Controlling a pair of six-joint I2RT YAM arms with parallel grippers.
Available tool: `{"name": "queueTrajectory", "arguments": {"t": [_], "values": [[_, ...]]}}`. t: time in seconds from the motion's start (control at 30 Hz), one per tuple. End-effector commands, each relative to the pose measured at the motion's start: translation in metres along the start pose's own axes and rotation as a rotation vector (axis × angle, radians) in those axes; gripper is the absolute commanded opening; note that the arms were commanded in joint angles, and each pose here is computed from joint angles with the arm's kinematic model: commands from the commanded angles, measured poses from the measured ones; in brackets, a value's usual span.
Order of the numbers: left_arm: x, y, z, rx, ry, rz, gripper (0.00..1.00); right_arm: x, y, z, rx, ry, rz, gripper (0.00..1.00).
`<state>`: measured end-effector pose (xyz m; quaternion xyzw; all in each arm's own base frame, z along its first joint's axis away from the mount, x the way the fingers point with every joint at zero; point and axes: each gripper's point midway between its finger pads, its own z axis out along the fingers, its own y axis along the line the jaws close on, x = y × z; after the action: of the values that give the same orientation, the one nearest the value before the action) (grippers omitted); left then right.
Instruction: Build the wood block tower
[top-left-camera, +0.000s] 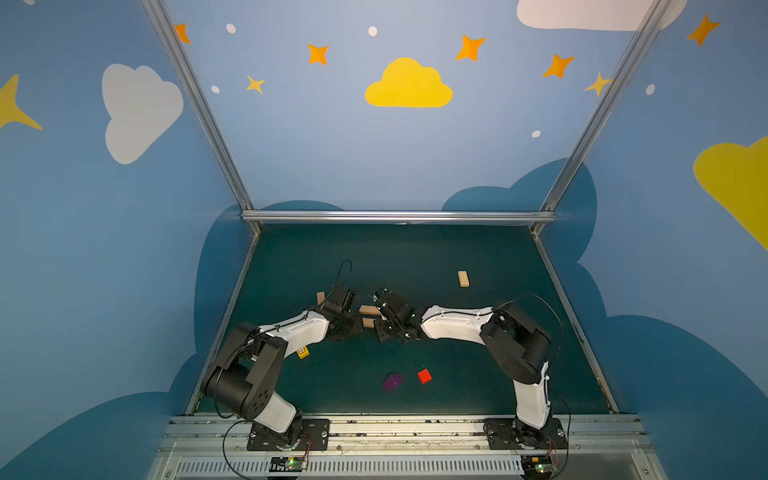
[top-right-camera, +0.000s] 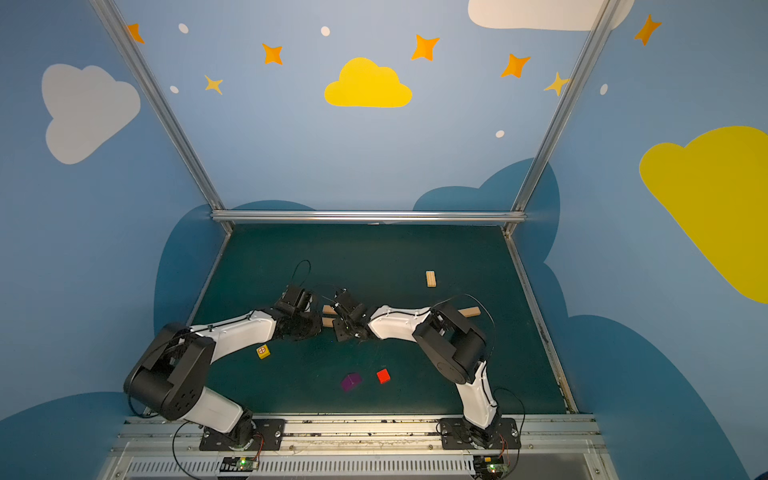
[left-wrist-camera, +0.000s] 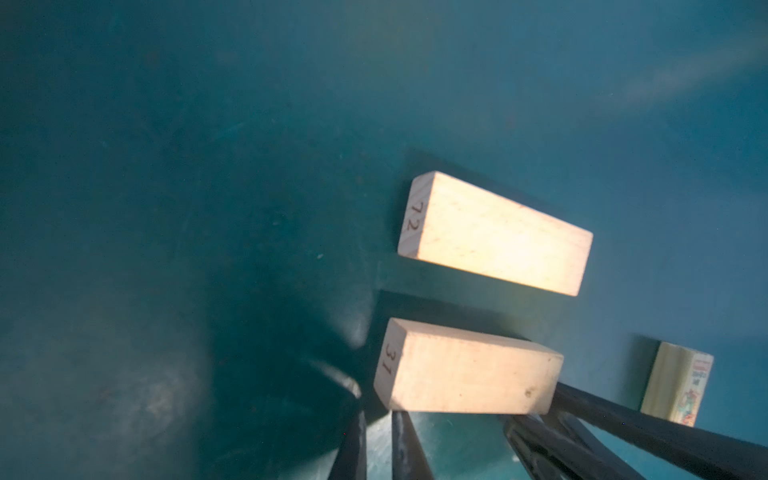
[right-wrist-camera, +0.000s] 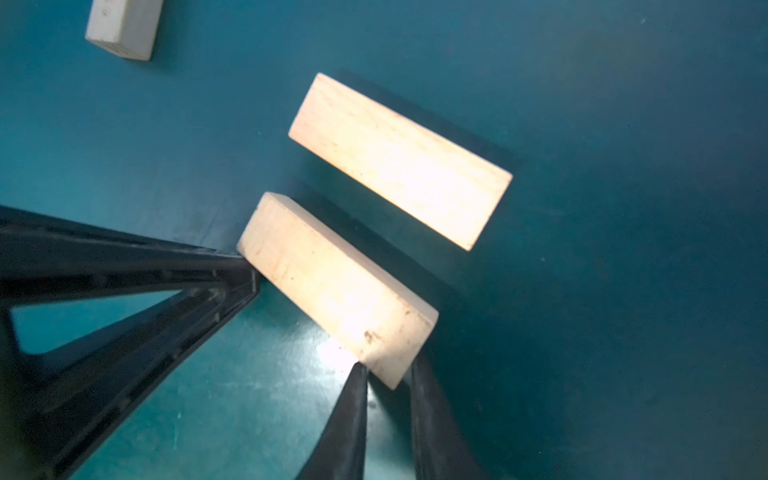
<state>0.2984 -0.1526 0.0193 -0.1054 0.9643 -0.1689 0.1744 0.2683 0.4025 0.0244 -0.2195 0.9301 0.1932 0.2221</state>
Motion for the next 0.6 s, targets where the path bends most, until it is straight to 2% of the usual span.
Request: {"name": "queueTrajectory", "arguments": {"t": [0.0,0.57], "values": [[-0.0048,0.0055,0.0031,-0.038,-0.011,-0.007,0.14,0.0091,-0.0097,0.0111,0.027,0.029,0.019,0.22],[-0.0062,0.0046,0.0037,-0.038,-0.010,-0.008,0.14,0.0038,-0.0120,0.0144,0.030,0.019,0.035,0.22]]}}
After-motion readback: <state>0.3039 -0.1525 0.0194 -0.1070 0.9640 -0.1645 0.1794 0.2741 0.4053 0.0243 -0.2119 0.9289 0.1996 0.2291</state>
